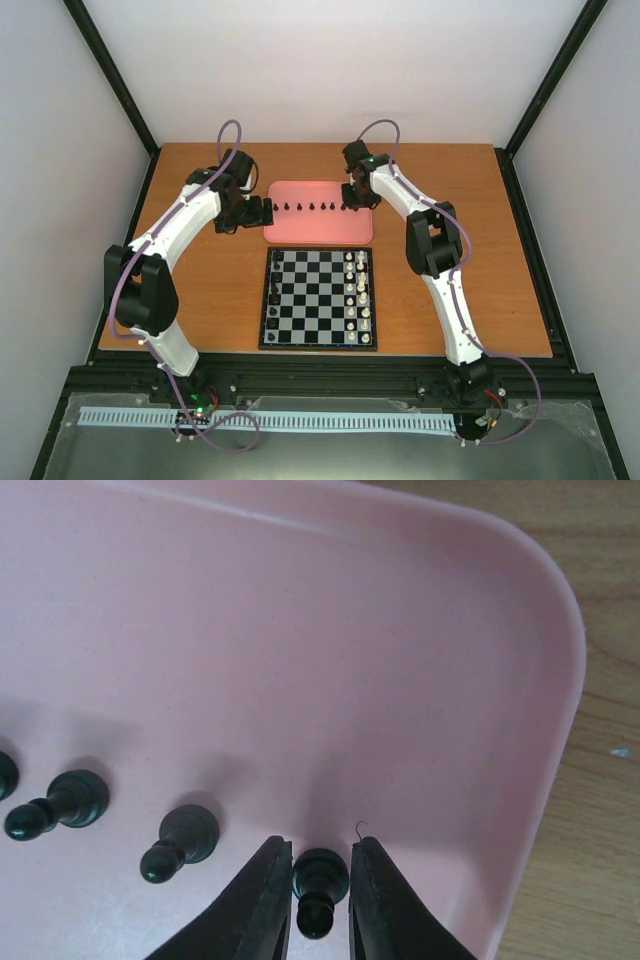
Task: Set up the chess pieces on the board
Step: Pick up the chess piece from the storage box, then place the chess piece on the chessboard.
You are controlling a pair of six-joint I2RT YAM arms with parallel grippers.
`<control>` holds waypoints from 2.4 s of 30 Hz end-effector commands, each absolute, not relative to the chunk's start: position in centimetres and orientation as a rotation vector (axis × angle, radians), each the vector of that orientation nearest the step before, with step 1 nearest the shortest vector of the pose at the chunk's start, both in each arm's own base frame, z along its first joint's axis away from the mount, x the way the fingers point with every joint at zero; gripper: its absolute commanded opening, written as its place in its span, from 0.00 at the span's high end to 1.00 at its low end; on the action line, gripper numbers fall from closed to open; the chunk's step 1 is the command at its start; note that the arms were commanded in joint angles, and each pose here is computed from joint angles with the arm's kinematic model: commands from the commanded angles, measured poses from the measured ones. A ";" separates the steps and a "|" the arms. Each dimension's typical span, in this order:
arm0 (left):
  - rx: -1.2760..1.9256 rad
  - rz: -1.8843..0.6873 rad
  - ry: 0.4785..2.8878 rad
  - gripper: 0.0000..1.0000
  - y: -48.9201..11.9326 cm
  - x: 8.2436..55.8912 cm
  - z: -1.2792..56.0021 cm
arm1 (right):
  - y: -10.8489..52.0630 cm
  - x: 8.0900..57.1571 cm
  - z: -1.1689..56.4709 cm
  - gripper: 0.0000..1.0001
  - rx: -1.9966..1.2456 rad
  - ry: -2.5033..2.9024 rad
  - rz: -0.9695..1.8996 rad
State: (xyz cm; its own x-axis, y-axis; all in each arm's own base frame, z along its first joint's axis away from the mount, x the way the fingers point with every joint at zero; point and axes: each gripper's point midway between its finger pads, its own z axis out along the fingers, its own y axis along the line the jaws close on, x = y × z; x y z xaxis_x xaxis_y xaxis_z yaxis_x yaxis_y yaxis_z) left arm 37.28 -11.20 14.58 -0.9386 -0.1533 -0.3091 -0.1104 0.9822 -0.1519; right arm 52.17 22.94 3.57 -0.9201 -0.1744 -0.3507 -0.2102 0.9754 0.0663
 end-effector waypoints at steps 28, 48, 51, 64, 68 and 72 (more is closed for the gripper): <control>-0.227 -0.182 2.781 0.00 -9.3 36.9 14.4 | 29.4 40.4 15.0 0.97 -0.552 2.671 0.277; -0.503 -0.166 2.822 0.00 -3.0 32.6 11.4 | 41.3 32.0 8.5 0.97 -0.858 2.730 0.374; -0.499 -0.166 2.825 0.00 -2.9 32.3 11.2 | 41.1 32.3 7.8 0.97 -0.851 2.738 0.338; -0.476 -0.191 2.827 0.00 -3.2 32.3 11.0 | 41.2 33.9 5.8 0.97 -0.841 2.736 0.247; -0.472 -0.189 2.832 0.00 -3.2 32.3 10.9 | 41.2 34.3 5.4 0.97 -0.831 2.748 0.248; -0.471 -0.191 2.838 0.00 -3.3 32.4 10.7 | 41.1 34.9 5.3 0.96 -0.821 2.743 0.252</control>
State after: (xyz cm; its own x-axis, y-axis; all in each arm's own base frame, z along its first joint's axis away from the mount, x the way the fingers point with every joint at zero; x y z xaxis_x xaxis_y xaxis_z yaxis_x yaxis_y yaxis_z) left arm 31.56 -3.20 10.02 -0.9153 -0.3510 -0.1972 -0.3254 0.9334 -0.1511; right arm 34.01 41.08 5.27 -0.7983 -0.5266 -0.2924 -0.5723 0.8144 0.0957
